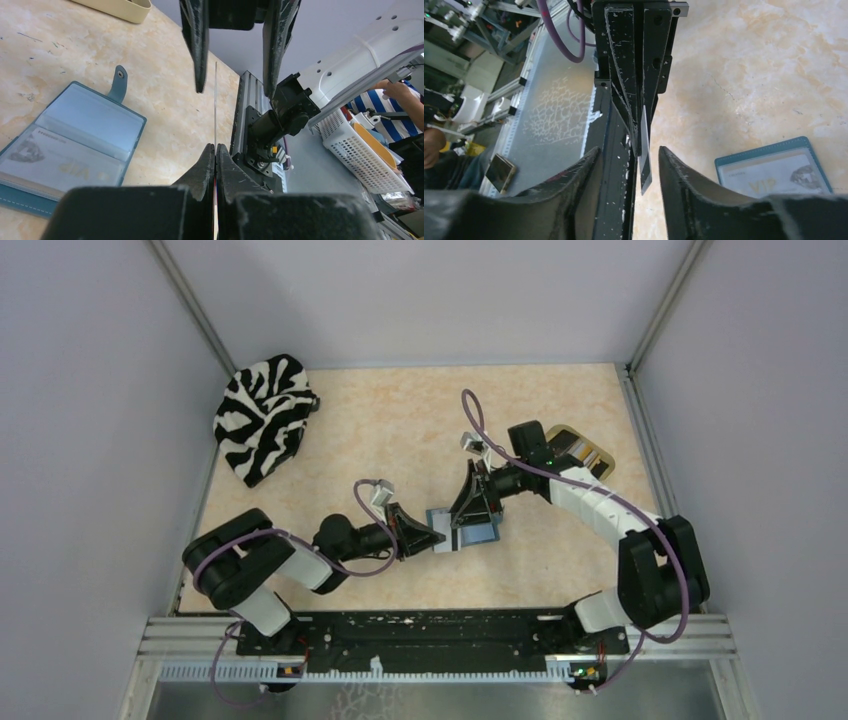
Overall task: Put the credit cards into the card holder
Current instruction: Pick up the credit card from the storage box, then insert the credit card into the card holder.
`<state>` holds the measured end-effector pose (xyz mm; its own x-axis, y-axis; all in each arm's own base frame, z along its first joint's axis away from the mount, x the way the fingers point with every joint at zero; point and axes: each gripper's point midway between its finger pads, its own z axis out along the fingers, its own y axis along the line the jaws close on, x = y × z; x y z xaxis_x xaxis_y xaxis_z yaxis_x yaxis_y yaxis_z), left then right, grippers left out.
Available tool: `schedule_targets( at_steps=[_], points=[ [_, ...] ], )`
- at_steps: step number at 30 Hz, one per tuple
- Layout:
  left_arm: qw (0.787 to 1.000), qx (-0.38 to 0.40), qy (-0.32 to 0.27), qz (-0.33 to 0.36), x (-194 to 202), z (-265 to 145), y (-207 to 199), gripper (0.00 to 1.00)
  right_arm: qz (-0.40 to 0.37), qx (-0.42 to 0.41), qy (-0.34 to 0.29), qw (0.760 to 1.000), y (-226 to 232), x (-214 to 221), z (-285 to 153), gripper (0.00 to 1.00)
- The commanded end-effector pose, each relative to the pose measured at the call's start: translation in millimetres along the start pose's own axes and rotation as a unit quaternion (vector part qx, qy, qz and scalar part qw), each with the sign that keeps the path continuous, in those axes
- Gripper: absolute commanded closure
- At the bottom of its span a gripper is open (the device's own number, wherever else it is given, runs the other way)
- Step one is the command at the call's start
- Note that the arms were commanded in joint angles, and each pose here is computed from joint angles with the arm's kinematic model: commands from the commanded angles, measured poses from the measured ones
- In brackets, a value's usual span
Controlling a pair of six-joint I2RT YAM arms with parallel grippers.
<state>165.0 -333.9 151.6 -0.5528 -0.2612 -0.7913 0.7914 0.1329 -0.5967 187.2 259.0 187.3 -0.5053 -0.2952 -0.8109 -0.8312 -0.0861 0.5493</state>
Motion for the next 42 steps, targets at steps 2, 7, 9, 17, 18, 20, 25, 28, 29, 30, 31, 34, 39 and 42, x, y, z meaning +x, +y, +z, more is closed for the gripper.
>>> schedule_targets(
  at_steps=[2, 7, 9, 17, 18, 20, 25, 28, 29, 30, 31, 34, 39, 42],
  points=[
    [0.990, 0.081, -0.104, 0.049, -53, 7, -40, 1.00, -0.030, -0.024, -0.026, 0.999, 12, -17, 1, 0.62],
    [0.989, 0.085, -0.110, 0.054, -57, 7, -44, 1.00, -0.030, -0.024, -0.021, 0.999, 11, -16, 1, 0.77],
    [0.989, 0.085, -0.110, 0.056, -57, 6, -44, 1.00, -0.031, -0.028, -0.022, 0.999, 13, -16, 1, 0.94],
    [0.989, 0.003, -0.129, 0.072, -55, -13, -19, 0.49, -0.028, 0.002, -0.025, 0.999, 5, -18, -9, 1.00],
    [0.989, -0.020, -0.130, 0.074, -54, -18, -13, 0.39, -0.021, 0.014, -0.030, 0.999, -1, -18, -12, 1.00],
    [0.987, -0.065, -0.124, 0.077, -50, -28, 1, 0.25, 0.003, 0.048, -0.045, 0.998, -16, -19, -21, 1.00],
    [0.980, -0.172, -0.088, 0.039, -39, -40, 33, 0.02, 0.070, 0.121, -0.088, 0.986, -51, -13, -42, 1.00],
    [0.976, -0.197, -0.083, 0.037, -39, -45, 39, 0.01, 0.099, 0.144, -0.117, 0.978, -65, -10, -54, 1.00],
    [0.975, -0.202, -0.086, 0.032, -39, -47, 40, 0.01, 0.107, 0.152, -0.125, 0.975, -69, -9, -58, 1.00],
    [0.973, -0.211, -0.090, 0.023, -39, -50, 43, 0.01, 0.116, 0.157, -0.130, 0.972, -72, -6, -61, 1.00],
    [0.972, -0.218, -0.090, 0.013, -35, -53, 45, 0.01, 0.123, 0.160, -0.134, 0.970, -74, -3, -62, 1.00],
    [0.972, -0.217, -0.093, 0.003, -32, -57, 45, 0.01, 0.137, 0.170, -0.142, 0.965, -81, 3, -67, 1.00],
    [0.972, -0.219, -0.080, -0.018, -23, -56, 47, 0.01, 0.148, 0.184, -0.145, 0.961, -88, 10, -70, 1.00],
    [0.972, -0.219, -0.074, -0.026, -20, -54, 49, 0.01, 0.161, 0.187, -0.143, 0.959, -92, 17, -70, 1.00]
  ],
)
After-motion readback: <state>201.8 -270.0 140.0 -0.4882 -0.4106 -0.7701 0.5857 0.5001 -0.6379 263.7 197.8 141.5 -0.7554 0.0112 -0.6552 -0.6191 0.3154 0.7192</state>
